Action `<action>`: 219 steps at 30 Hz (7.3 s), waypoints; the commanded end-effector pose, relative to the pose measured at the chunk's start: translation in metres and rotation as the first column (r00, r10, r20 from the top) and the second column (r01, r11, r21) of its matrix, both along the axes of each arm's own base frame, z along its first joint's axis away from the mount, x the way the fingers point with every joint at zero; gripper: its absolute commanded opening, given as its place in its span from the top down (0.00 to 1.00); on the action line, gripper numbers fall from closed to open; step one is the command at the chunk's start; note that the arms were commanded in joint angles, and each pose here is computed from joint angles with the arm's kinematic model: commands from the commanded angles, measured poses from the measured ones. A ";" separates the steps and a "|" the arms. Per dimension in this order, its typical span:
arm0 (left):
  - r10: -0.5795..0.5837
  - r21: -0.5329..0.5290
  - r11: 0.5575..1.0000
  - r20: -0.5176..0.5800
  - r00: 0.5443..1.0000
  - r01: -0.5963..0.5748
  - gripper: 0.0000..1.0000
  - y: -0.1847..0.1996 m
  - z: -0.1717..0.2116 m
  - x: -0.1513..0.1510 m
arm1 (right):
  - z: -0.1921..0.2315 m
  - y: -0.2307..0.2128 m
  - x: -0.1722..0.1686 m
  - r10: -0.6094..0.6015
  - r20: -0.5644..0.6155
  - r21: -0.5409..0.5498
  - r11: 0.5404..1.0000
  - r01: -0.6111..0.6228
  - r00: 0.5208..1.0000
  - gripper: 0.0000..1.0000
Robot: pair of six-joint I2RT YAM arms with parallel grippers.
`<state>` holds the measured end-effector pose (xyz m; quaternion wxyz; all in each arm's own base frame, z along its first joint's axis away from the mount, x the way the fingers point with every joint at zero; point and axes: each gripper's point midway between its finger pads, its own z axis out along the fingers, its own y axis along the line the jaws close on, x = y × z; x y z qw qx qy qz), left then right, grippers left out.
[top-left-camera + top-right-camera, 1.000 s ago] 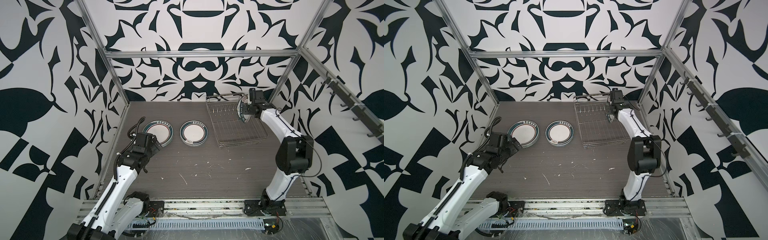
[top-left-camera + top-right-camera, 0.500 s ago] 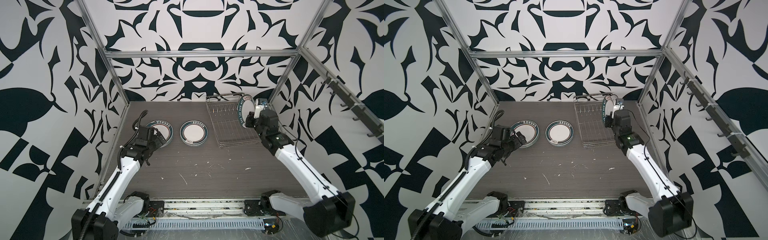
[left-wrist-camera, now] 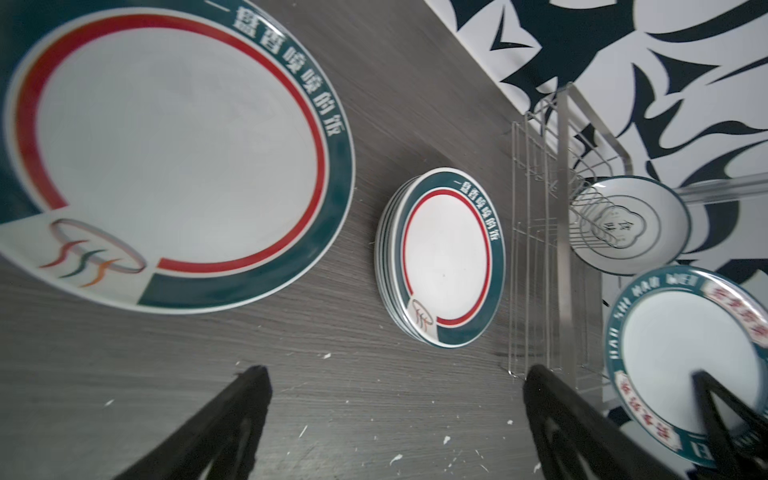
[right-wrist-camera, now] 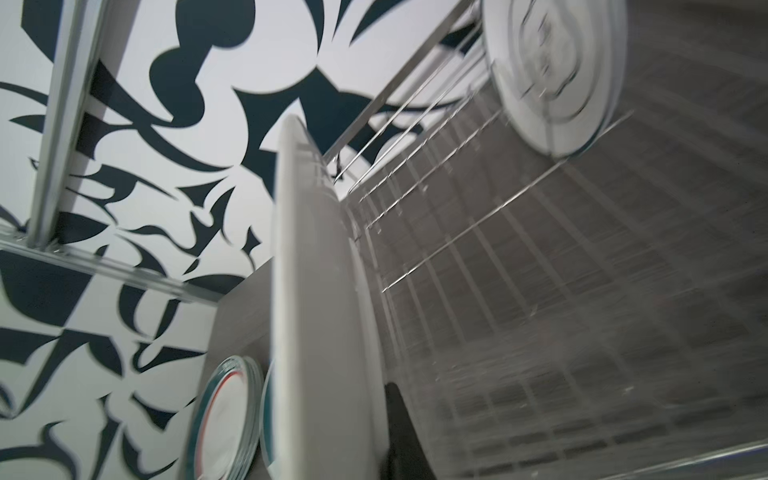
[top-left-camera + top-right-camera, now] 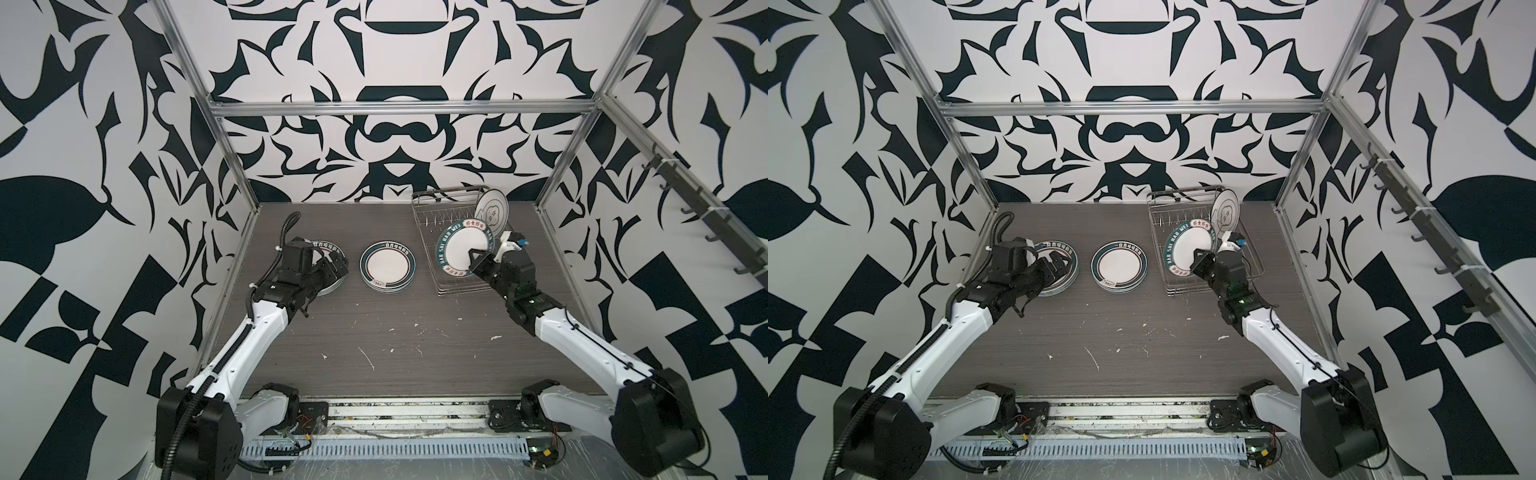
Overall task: Unload the plates from the dish rack
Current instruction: 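Lift the HAO SHI HAO WEI plate out of the rack toward the left gripper, then grasp the plate rim with left gripper while right gripper releases and withdraws, then lower the HAO SHI HAO WEI plate onto its stack with left gripper, then open the left gripper and draw back while right gripper moves to the rack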
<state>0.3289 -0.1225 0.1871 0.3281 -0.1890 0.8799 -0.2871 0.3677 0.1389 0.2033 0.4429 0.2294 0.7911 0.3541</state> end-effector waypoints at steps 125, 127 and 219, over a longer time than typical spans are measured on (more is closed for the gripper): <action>-0.116 -0.035 0.993 -0.426 0.897 0.112 0.74 -0.059 -0.094 0.055 | 0.055 -0.040 -0.067 0.097 -0.216 -0.668 0.711 -0.219 0.972 0.00; -0.117 -0.034 0.993 -0.432 0.894 0.114 0.71 -0.061 -0.096 0.056 | 0.054 -0.041 -0.068 0.095 -0.216 -0.667 0.713 -0.218 0.972 0.00; 0.324 0.408 0.881 -0.157 0.933 -0.237 0.01 0.131 0.021 -0.083 | -0.009 -0.159 0.197 -0.275 -0.102 -0.762 0.639 0.102 0.956 0.13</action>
